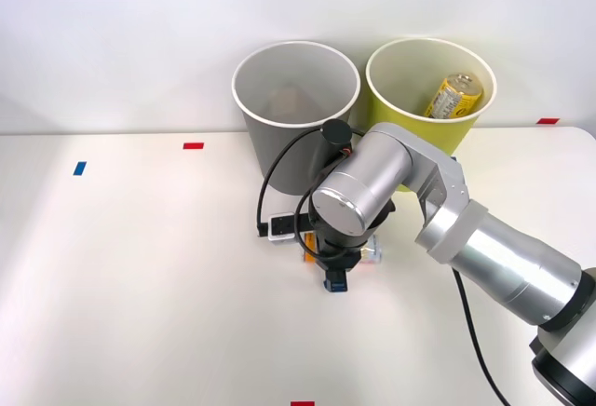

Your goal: Put cans in the gray bin, plastic bottles in the light green bin

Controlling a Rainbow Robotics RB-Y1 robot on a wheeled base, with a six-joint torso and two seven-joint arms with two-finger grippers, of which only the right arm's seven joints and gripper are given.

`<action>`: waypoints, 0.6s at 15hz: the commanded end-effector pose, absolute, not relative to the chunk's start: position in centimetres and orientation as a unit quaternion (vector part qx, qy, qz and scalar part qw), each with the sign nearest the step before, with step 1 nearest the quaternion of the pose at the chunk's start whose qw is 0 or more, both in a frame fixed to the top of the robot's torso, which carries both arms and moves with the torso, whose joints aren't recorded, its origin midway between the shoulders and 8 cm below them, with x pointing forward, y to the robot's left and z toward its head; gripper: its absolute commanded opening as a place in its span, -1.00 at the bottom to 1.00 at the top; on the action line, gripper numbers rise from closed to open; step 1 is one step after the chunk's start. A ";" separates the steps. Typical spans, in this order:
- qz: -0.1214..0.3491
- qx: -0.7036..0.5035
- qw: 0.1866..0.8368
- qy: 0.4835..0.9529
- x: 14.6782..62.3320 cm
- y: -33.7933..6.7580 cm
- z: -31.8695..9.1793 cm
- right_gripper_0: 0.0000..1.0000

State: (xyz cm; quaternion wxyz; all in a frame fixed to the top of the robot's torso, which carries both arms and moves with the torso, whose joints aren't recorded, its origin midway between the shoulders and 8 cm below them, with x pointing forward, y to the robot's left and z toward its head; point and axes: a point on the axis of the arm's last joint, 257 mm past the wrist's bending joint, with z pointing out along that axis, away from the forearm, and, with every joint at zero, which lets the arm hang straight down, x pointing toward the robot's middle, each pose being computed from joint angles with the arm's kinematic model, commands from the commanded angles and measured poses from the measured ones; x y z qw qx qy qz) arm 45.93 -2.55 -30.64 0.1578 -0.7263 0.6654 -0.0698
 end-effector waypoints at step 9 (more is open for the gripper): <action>-0.056 -0.712 0.166 0.680 46.4 -2.7 -29.9 -1.00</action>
